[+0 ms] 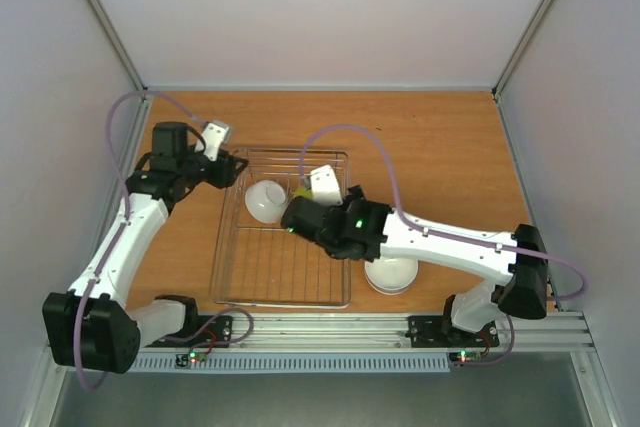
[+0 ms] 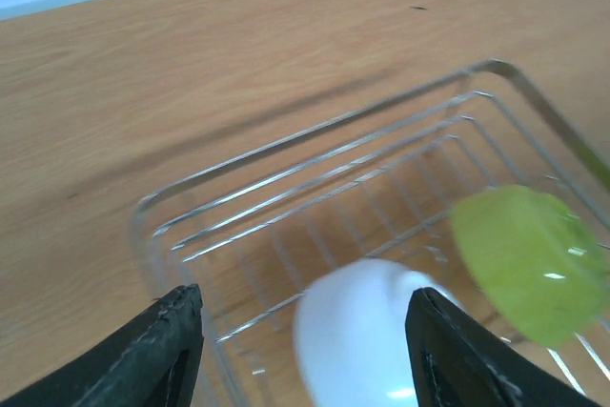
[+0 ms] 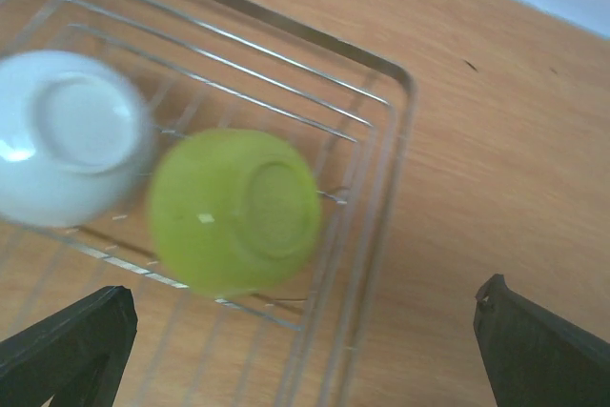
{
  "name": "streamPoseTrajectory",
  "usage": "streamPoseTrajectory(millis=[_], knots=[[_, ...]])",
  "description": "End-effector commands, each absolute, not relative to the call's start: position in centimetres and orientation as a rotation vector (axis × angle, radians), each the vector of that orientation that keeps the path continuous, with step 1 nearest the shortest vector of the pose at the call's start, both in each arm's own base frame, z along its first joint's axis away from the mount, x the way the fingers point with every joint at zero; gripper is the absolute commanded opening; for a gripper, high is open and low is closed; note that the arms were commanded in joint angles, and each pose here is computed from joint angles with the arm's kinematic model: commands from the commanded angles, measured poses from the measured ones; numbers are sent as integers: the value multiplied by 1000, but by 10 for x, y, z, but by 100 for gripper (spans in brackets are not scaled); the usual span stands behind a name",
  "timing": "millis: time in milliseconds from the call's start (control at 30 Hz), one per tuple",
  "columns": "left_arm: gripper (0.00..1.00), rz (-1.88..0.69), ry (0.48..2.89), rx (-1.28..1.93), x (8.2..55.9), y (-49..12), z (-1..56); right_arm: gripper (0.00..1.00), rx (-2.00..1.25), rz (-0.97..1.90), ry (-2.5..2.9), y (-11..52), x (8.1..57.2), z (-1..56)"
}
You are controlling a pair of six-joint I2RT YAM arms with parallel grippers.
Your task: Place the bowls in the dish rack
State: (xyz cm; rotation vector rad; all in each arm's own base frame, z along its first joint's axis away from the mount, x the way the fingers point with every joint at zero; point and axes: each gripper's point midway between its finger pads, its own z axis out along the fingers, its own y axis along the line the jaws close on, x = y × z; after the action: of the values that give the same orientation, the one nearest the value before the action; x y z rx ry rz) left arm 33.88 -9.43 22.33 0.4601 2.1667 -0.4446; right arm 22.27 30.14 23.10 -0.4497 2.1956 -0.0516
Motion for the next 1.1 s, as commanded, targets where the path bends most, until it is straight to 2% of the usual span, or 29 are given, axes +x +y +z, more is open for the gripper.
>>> streamPoseTrajectory(millis=[0,133,233,400,500,600,700,867,1067], knots=[[59,-530,2095,672,321,-146,245,98,-308,-182,2269,250,244,219],[59,-558,2069,815,307,-184,249,98,-207,-303,2336,203,275,208],[59,-574,2070,897,300,-203,246,98,-103,-268,2406,167,293,196],[59,-583,2081,1028,288,-233,238,98,113,121,2476,131,303,183],[59,-585,2080,1100,281,-253,236,98,140,433,2433,143,296,190],[59,-575,2070,1181,271,-276,234,96,170,548,2425,146,281,192],[59,-579,2050,1266,258,-303,235,94,214,539,2416,135,265,190],[59,-553,2021,1393,234,-348,222,93,315,369,2392,94,238,182],[58,-513,2014,1524,213,-395,186,94,369,315,2288,58,203,196]])
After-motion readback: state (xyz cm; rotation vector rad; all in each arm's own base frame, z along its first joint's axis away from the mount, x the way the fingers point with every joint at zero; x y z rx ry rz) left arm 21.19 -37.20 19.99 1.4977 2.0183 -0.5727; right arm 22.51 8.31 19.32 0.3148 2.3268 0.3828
